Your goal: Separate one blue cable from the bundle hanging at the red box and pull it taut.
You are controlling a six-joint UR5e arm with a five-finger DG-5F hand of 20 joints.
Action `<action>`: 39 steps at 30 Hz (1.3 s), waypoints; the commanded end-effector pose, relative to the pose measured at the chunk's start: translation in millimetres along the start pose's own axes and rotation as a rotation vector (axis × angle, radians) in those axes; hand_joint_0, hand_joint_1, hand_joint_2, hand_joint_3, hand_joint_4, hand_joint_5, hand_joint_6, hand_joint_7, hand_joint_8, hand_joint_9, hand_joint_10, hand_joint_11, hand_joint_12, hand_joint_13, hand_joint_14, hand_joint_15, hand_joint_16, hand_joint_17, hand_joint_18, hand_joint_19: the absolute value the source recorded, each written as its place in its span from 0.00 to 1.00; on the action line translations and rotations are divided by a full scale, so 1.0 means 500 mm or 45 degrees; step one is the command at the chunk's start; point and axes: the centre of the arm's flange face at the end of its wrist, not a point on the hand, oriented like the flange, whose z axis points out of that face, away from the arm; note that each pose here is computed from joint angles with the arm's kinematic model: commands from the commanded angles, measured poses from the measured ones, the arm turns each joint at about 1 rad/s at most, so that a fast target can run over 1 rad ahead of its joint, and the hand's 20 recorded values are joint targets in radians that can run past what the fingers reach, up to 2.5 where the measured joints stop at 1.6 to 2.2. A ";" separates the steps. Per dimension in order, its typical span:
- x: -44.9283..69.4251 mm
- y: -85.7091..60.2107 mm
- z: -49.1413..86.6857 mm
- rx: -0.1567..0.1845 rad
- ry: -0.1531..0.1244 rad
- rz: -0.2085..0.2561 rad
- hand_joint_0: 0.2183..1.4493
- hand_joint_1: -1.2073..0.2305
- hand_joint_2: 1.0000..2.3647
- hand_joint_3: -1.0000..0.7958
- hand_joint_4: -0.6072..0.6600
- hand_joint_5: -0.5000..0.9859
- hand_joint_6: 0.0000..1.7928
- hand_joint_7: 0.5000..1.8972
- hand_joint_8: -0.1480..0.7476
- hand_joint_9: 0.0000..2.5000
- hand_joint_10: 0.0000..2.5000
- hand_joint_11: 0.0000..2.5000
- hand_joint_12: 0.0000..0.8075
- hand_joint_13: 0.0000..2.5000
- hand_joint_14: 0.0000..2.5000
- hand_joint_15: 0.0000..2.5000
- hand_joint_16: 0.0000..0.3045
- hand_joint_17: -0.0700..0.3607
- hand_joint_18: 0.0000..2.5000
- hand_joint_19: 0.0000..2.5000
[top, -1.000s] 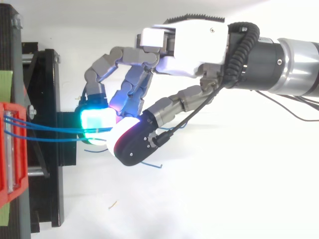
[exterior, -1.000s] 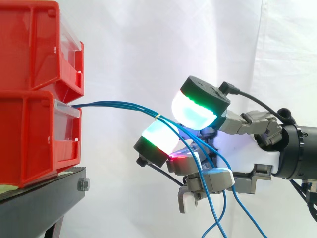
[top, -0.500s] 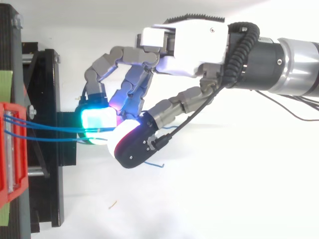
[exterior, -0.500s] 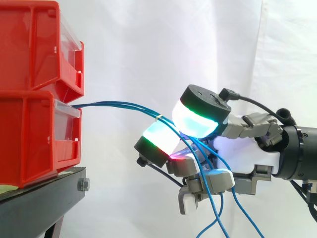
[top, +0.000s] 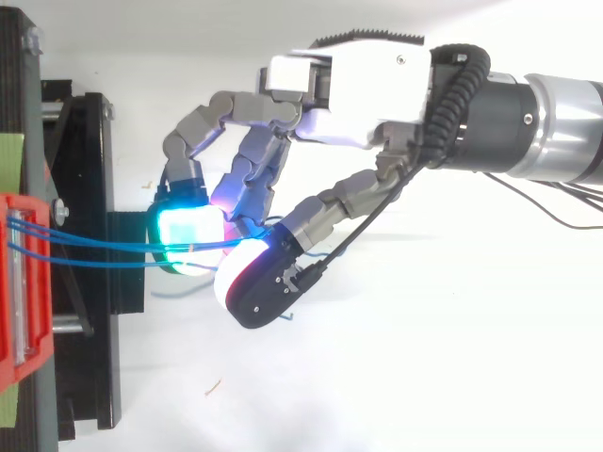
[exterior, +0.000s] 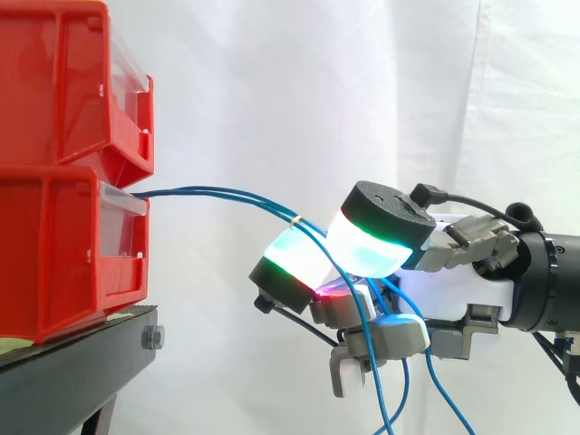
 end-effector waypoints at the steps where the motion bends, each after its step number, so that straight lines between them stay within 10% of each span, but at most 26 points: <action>1: 0.001 0.000 0.000 0.000 0.001 0.000 0.41 0.20 0.00 0.28 0.63 0.22 0.52 0.43 0.60 0.44 0.01 0.48 0.51 0.50 0.01 0.48 0.14 0.38 0.42 0.22; 7: -0.001 0.000 0.000 0.000 -0.001 0.001 0.26 0.21 0.00 0.28 0.62 0.23 0.51 0.43 0.61 0.44 0.01 0.47 0.52 0.50 0.01 0.47 0.14 0.39 0.43 0.22; 11: -0.001 0.000 0.000 0.002 -0.001 0.001 0.32 0.43 0.00 0.28 0.61 0.25 0.50 0.55 0.59 0.45 0.01 0.44 0.48 0.47 0.01 0.45 0.14 0.38 0.41 0.25; 17: 0.001 0.000 0.000 0.002 0.001 0.001 0.31 0.37 0.01 0.46 0.63 0.24 0.50 0.53 0.65 0.44 0.01 0.43 0.56 0.46 0.01 0.44 0.16 0.42 0.44 0.22; 28: 0.001 0.000 0.000 0.002 -0.001 0.001 0.34 0.31 0.00 0.28 0.67 0.22 0.50 0.47 0.61 0.42 0.01 0.44 0.51 0.46 0.01 0.45 0.14 0.38 0.41 0.24; 39: 0.001 -0.001 -0.001 0.004 -0.001 0.001 0.32 0.43 0.01 0.34 0.64 0.22 0.49 0.48 0.60 0.43 0.01 0.43 0.49 0.46 0.01 0.45 0.14 0.39 0.41 0.25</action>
